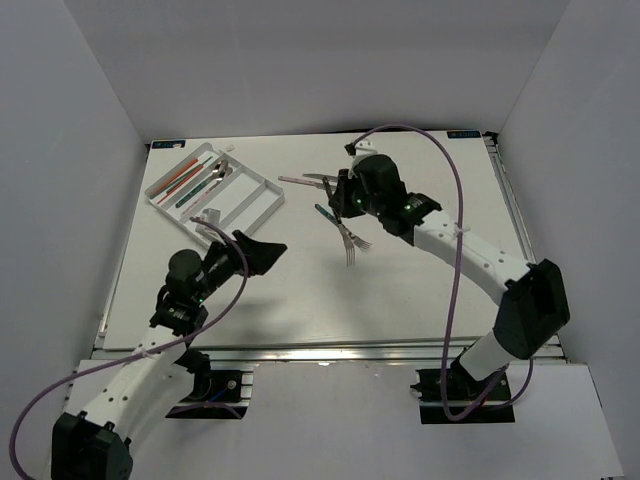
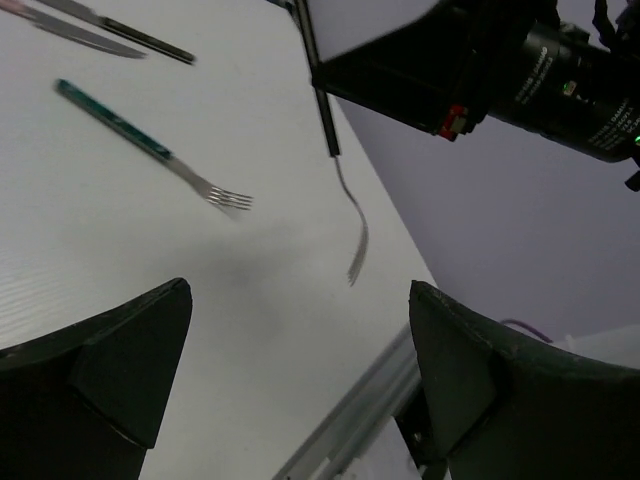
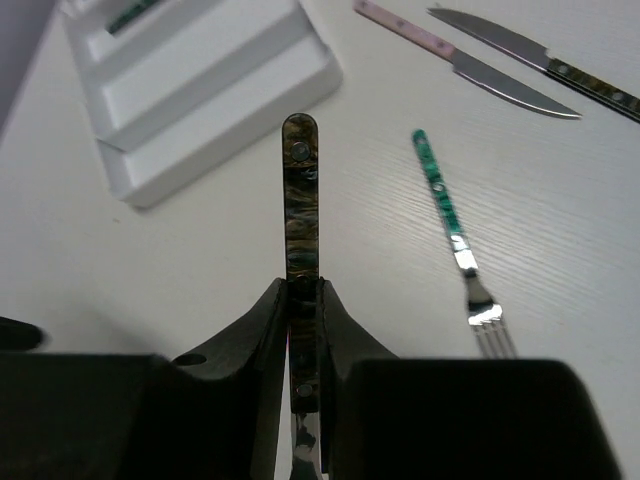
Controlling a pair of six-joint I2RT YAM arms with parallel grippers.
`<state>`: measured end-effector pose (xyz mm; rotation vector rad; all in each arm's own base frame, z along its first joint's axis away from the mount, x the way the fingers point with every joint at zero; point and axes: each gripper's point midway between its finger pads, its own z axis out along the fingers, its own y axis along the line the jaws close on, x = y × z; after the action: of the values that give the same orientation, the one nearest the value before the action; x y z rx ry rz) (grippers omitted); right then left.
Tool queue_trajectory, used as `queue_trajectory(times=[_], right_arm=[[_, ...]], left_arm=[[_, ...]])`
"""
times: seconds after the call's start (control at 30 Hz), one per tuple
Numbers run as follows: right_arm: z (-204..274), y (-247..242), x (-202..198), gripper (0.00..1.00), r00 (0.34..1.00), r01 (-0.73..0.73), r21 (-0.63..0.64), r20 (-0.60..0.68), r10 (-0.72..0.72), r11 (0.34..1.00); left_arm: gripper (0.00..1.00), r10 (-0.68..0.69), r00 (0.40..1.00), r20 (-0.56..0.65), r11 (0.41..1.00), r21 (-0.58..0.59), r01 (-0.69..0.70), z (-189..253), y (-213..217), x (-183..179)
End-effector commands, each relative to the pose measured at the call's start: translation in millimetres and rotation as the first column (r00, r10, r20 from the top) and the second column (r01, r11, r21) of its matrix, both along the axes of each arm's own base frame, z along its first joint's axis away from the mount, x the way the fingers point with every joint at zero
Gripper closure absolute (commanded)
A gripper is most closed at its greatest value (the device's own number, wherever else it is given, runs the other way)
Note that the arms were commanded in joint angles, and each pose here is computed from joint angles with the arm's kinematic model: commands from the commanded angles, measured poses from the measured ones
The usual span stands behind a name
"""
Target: Sort the eating utensils into containers
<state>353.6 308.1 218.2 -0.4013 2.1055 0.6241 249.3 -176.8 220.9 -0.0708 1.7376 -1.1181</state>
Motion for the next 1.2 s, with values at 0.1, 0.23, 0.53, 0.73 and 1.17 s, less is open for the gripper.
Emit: queue_trajectory(times=[0.1,0.23,0.53,0.73,1.17], right_arm=[[60.8,25.0,-31.2,1.00,0.981,0.176,0.307,0.026,-0.193,0.935],[73.4,37.9,-53.9,1.00,0.984,0.153,0.382,0.025,-0.175,0.911],[87.9,52.8,-87.6,1.00,0.991,0.097,0.408,0.041,-0.125,0.908],[85.2,58.9,-98.5,1.00,0.996,0.064,0.415,0.031,-0.085,0.908],[79.8,-45.4,-90.3,0.11,0.949,0.273,0.391,0.038,-0.312,0.879]], left_arm=[[0.03,-0.138,0.977,0.163,0.988,-0.047,0.147,53.2,-55.6,-5.6],[0.08,-0.184,0.971,0.154,0.982,-0.014,0.188,53.2,-81.0,-1.7],[0.39,-0.133,0.985,0.106,0.988,0.094,0.123,30.8,-83.4,16.6],[0.56,-0.118,0.987,0.113,0.985,0.141,0.102,30.2,-81.7,23.1],[1.00,0.094,0.983,0.155,0.699,0.693,-0.176,-15.2,-18.3,90.3]])
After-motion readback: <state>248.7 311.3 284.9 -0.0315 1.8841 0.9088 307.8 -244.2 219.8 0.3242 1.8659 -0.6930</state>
